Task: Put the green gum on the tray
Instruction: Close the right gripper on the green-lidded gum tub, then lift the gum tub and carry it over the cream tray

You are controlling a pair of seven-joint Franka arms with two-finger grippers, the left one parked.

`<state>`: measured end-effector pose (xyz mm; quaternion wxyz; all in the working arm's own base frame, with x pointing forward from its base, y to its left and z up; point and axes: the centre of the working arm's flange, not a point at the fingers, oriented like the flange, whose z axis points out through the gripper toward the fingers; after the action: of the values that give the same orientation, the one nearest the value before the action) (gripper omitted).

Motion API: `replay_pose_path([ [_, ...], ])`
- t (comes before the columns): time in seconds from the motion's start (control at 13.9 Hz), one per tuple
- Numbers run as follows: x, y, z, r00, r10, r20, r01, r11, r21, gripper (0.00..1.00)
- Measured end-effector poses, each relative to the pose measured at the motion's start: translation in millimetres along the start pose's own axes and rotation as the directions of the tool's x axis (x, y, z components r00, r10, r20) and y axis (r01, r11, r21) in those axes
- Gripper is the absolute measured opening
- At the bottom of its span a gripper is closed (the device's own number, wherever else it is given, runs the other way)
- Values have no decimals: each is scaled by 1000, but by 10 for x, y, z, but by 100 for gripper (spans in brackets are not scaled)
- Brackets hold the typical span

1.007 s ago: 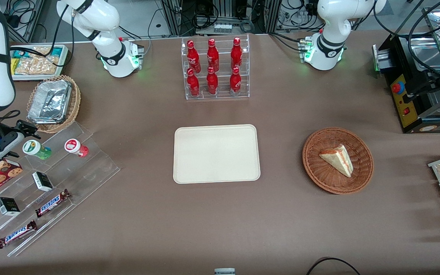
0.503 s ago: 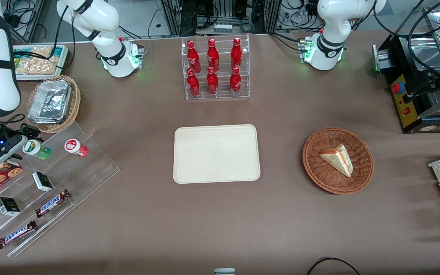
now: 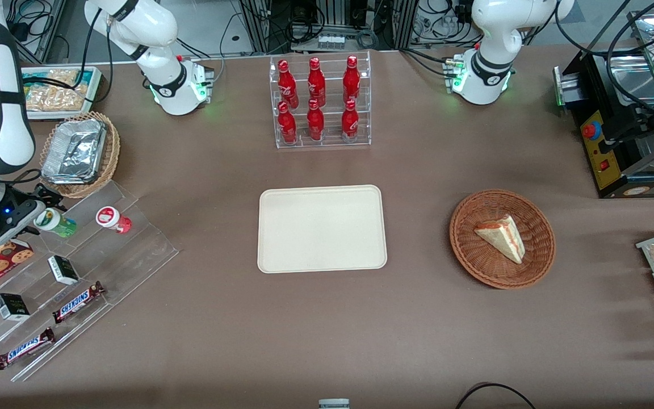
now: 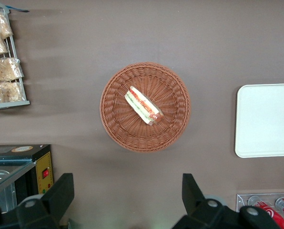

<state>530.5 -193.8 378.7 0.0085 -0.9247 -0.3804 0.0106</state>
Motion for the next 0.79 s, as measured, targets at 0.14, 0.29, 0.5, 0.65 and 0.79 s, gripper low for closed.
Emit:
replay_pose_path([
  [0.14,-3,-6,9,1000,0,1,0,1000,3,59],
  [0.29,-7,-14,1,1000,0,2,0,1000,5,59],
  [0.5,0,-41,-98,1000,-4,4,3,1000,9,59],
  [0.65,95,-72,-315,1000,-5,7,5,1000,15,59],
  [0.79,331,-163,-557,1000,13,13,-13,1000,20,59],
])
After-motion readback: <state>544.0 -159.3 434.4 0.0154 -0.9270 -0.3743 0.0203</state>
